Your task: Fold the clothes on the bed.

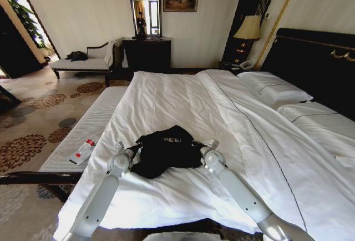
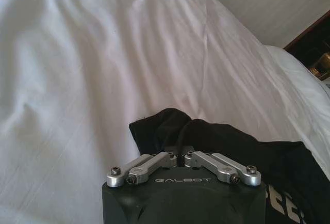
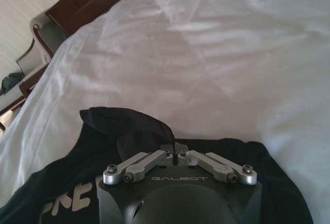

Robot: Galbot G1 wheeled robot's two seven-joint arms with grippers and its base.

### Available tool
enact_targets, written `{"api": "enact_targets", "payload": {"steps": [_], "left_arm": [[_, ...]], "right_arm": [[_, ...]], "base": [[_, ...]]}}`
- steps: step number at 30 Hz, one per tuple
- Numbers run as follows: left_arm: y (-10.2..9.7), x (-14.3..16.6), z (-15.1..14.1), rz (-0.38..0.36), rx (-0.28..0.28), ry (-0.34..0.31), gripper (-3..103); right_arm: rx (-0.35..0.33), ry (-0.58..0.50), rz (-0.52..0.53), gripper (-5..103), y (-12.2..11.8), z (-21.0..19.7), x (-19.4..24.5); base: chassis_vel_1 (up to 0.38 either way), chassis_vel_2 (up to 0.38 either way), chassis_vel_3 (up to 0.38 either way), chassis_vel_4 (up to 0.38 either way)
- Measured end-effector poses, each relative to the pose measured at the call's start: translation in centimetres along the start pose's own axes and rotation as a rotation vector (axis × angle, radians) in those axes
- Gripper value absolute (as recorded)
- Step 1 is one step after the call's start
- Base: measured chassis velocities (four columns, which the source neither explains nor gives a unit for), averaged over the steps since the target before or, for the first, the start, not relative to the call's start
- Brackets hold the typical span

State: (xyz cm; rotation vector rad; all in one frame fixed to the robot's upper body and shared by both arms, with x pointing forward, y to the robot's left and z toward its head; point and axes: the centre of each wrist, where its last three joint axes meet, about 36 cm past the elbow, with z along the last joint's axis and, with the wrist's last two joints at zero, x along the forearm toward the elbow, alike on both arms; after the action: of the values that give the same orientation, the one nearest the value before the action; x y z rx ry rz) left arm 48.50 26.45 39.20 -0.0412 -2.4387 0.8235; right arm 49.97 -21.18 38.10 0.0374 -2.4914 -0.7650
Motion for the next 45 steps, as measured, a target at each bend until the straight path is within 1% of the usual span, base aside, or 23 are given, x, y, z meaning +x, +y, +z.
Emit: {"api": "enact_targets", "payload": {"steps": [4,6,9,10,11,12,14,15,17,19,23,25,27,29,31,33,34,36,38,39,40,43,45], "left_arm": [[-0.2,0.4,-0.5,0.009,-0.008,-0.015,2],[-0.9,1.1,-1.4,0.026,-0.026,-0.048,2],[-1.4,1.6,-2.1,0.04,-0.038,-0.065,2],[-2.5,2.5,-3.6,0.074,-0.057,-0.102,2],[-3.1,2.8,-4.4,0.091,-0.065,-0.118,2],[-3.1,2.8,-4.4,0.091,-0.065,-0.118,2],[-4.4,3.8,-6.3,0.134,-0.082,-0.158,2],[-5.6,4.7,-8.1,0.173,-0.097,-0.192,2],[-6.9,5.9,-9.9,0.211,-0.113,-0.231,2],[-7.2,6.3,-10.6,0.222,-0.117,-0.243,2],[-9.3,9.3,-14.5,0.292,-0.127,-0.352,2],[-9.5,9.6,-14.9,0.296,-0.125,-0.369,2],[-10.6,11.9,-17.2,0.332,-0.12,-0.437,2],[-10.8,12.4,-17.7,0.34,-0.122,-0.443,2],[-11.7,15.1,-19.8,0.378,-0.147,-0.462,2],[-11.8,15.8,-20.3,0.386,-0.155,-0.466,2],[-12.1,17.4,-21.4,0.401,-0.174,-0.478,2],[-12.6,20.1,-23.0,0.429,-0.2,-0.503,2],[-12.8,21.7,-23.8,0.449,-0.21,-0.517,2],[-12.8,21.7,-23.8,0.449,-0.21,-0.517,2],[-13.2,24.0,-24.9,0.476,-0.224,-0.54,2],[-13.7,27.3,-26.2,0.503,-0.248,-0.579,2],[-13.8,28.4,-26.6,0.507,-0.259,-0.591,2]], "right_arm": [[0.01,-0.05,-0.041,0,0.3,-0.3,0.6],[0.031,-0.119,-0.103,0,0.8,-1.3,1.7],[0.051,-0.161,-0.142,0,1.0,-2.0,2.4],[0.086,-0.226,-0.208,0,1.2,-3.1,3.6],[0.1,-0.25,-0.236,0,1.3,-3.6,4.1],[0.1,-0.25,-0.236,0,1.3,-3.6,4.1],[0.13,-0.302,-0.289,0,1.6,-4.6,5.2],[0.152,-0.349,-0.33,0,1.8,-5.6,6.2],[0.165,-0.394,-0.36,0,2.1,-6.6,7.0],[0.169,-0.414,-0.372,0,2.2,-7.0,7.4],[0.192,-0.54,-0.456,0,2.7,-10.4,10.1],[0.194,-0.549,-0.465,0,2.8,-10.6,10.4],[0.219,-0.621,-0.541,0,3.5,-12.9,12.9],[0.225,-0.632,-0.554,0,3.7,-13.3,13.3],[0.234,-0.686,-0.62,0,4.7,-15.6,15.8],[0.233,-0.7,-0.641,0,5.1,-16.2,16.6],[0.239,-0.728,-0.681,0,5.7,-17.5,18.3],[0.271,-0.777,-0.735,0,6.3,-19.5,20.8],[0.302,-0.801,-0.761,0,6.5,-20.6,22.2],[0.302,-0.801,-0.761,0,6.5,-20.6,22.2],[0.348,-0.829,-0.793,0,7.0,-21.8,24.1],[0.403,-0.86,-0.842,0,8.0,-23.1,26.7],[0.416,-0.866,-0.862,0,8.4,-23.3,27.6]], "base": [[0.0,0.0,0.0,0.0],[0.0,0.0,0.0,0.0],[0.0,0.0,0.0,0.0],[0.0,0.0,0.0,0.0],[0.0,0.0,0.0,0.0],[0.0,0.0,0.0,0.0],[0.0,0.0,0.0,0.0],[0.0,0.0,0.0,0.0],[0.0,0.0,0.0,0.0],[0.0,0.0,0.0,0.0],[0.0,0.0,0.0,0.0],[0.0,0.0,0.0,0.0],[0.0,0.0,0.0,0.0],[0.0,0.0,0.0,0.0],[0.0,0.0,0.0,0.0],[0.0,0.0,0.0,0.0],[0.0,0.0,0.0,0.0],[0.0,0.0,0.0,0.0],[0.0,0.0,0.0,0.0],[0.0,0.0,0.0,0.0],[0.0,0.0,0.0,0.0],[0.0,0.0,0.0,0.0],[0.0,0.0,0.0,0.0]]}}
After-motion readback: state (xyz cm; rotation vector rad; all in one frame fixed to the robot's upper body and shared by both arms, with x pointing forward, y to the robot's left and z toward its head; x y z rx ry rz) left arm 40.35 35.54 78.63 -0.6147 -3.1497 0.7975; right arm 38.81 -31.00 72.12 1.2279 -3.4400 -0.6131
